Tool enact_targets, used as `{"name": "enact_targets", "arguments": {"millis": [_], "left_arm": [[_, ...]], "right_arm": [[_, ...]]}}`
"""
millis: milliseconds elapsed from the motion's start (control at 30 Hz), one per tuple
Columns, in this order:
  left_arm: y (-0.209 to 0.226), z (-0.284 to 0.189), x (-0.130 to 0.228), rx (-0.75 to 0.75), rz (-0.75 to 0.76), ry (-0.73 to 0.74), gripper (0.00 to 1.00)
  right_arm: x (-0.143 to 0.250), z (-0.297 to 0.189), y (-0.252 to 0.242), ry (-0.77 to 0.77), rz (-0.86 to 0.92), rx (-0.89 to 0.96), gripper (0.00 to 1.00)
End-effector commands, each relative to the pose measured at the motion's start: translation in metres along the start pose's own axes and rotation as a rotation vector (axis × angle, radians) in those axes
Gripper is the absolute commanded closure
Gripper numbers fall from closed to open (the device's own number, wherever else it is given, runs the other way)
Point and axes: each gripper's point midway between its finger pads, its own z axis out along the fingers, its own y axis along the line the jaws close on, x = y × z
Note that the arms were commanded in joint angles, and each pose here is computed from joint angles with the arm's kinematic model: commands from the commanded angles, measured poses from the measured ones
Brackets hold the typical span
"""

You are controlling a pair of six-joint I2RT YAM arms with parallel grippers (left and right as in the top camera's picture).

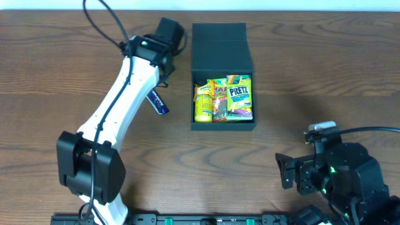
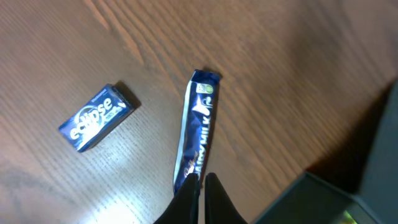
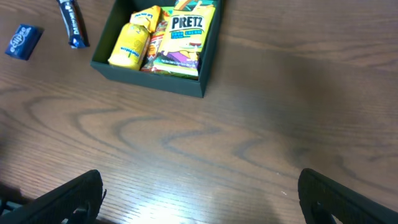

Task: Pack container
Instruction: 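Move left gripper back and grasp the blue chocolate bar, then place the blue chocolate bar into the box and release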

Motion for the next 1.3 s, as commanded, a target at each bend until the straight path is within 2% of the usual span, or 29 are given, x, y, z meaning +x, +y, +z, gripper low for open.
{"name": "enact_targets", "arguments": {"millis": [0, 33, 67, 100, 133, 333, 800, 867, 1100, 1267], "left_arm": [[0.005, 0.026, 0.011, 0.008, 0.021, 0.077, 0.88], [0.006, 0.035, 0.012, 0.018, 0.035, 0.088, 0.82], [0.009, 0.042, 0.014, 0.017, 0.028, 0.096, 0.63], [0.012, 0.048, 0.015, 0.015, 0.022, 0.099, 0.52], [0.016, 0.054, 0.016, 0.008, 0.017, 0.101, 0.48], [0.025, 0.079, 0.025, 0.009, 0.003, 0.099, 0.4], [0.015, 0.126, 0.043, 0.043, 0.109, 0.116, 0.39], [0.014, 0.134, 0.051, 0.044, 0.128, 0.144, 0.45], [0.017, 0.144, 0.056, 0.026, 0.144, 0.162, 0.5], [0.017, 0.144, 0.058, 0.035, 0.161, 0.174, 0.7]], "right_arm": [[-0.002, -0.002, -0.003, -0.01, 0.0, 0.011, 0.01], [-0.002, -0.002, -0.003, -0.01, 0.0, 0.011, 0.01], [-0.002, -0.002, -0.003, -0.01, 0.0, 0.011, 0.01], [-0.002, -0.002, -0.003, -0.01, 0.0, 0.011, 0.01], [-0.002, -0.002, -0.003, -0.01, 0.0, 0.011, 0.01], [-0.002, -0.002, -0.003, -0.01, 0.0, 0.011, 0.01], [-0.002, -0.002, -0.003, -0.01, 0.0, 0.011, 0.01], [-0.002, -0.002, -0.003, -0.01, 0.0, 0.011, 0.01], [-0.002, -0.002, -0.003, -0.01, 0.0, 0.011, 0.01], [-0.002, -0.002, -0.003, -0.01, 0.0, 0.011, 0.01]]}}
